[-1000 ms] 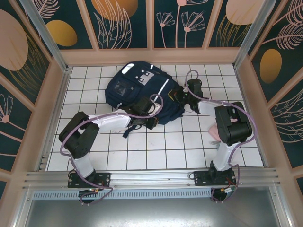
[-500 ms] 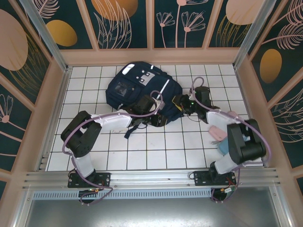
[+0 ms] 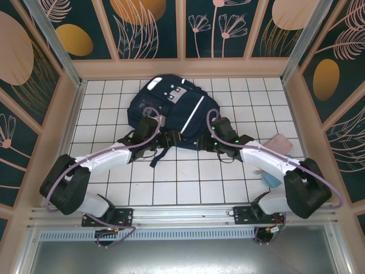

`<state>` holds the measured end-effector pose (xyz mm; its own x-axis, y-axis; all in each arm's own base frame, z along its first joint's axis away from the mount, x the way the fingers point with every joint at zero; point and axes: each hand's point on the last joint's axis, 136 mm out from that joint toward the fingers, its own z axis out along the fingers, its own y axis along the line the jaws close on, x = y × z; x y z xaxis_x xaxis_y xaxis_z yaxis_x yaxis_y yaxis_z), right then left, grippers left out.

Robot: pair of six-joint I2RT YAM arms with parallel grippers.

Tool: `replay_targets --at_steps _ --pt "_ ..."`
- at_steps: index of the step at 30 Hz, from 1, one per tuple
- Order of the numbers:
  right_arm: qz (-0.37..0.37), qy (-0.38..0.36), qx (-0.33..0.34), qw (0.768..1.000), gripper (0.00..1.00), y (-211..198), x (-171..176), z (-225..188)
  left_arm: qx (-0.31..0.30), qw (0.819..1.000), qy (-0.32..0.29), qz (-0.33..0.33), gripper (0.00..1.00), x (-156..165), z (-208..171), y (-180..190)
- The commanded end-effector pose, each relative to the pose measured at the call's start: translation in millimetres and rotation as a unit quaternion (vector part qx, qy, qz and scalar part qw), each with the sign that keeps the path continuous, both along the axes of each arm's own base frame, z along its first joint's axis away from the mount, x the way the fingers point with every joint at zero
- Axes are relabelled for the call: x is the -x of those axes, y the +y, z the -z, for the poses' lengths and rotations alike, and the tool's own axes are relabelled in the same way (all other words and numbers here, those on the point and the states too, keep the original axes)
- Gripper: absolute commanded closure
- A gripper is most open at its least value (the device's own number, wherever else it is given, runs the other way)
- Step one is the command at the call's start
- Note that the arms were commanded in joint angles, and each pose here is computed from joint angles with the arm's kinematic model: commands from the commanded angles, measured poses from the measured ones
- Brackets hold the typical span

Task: Pack the student bag

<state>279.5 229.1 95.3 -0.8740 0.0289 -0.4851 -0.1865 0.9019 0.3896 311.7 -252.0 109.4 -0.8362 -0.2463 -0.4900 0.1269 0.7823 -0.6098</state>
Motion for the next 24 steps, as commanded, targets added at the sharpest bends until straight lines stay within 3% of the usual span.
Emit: replay_targets --at_steps 1,8,13,19,24 --pt "-0.032 -0.017 0.101 0.994 0.54 0 -1 9 0.010 0.995 0.004 -0.096 0.27 -8 0 27" --pt "-0.061 -0.007 0.173 0.983 0.54 20 -2 31 -0.019 0.988 0.014 -0.149 0.15 -9 10 52" --pt "-0.054 -0.007 0.194 0.979 0.57 25 -11 38 -0.012 0.986 0.017 -0.166 0.13 -9 11 55" --pt "-0.045 -0.011 0.216 0.975 0.67 25 -18 41 0.038 0.984 0.039 -0.167 0.13 -6 13 44" --pt "-0.042 -0.015 0.226 0.973 0.81 21 -19 40 0.128 0.978 0.064 -0.154 0.17 -2 8 23"
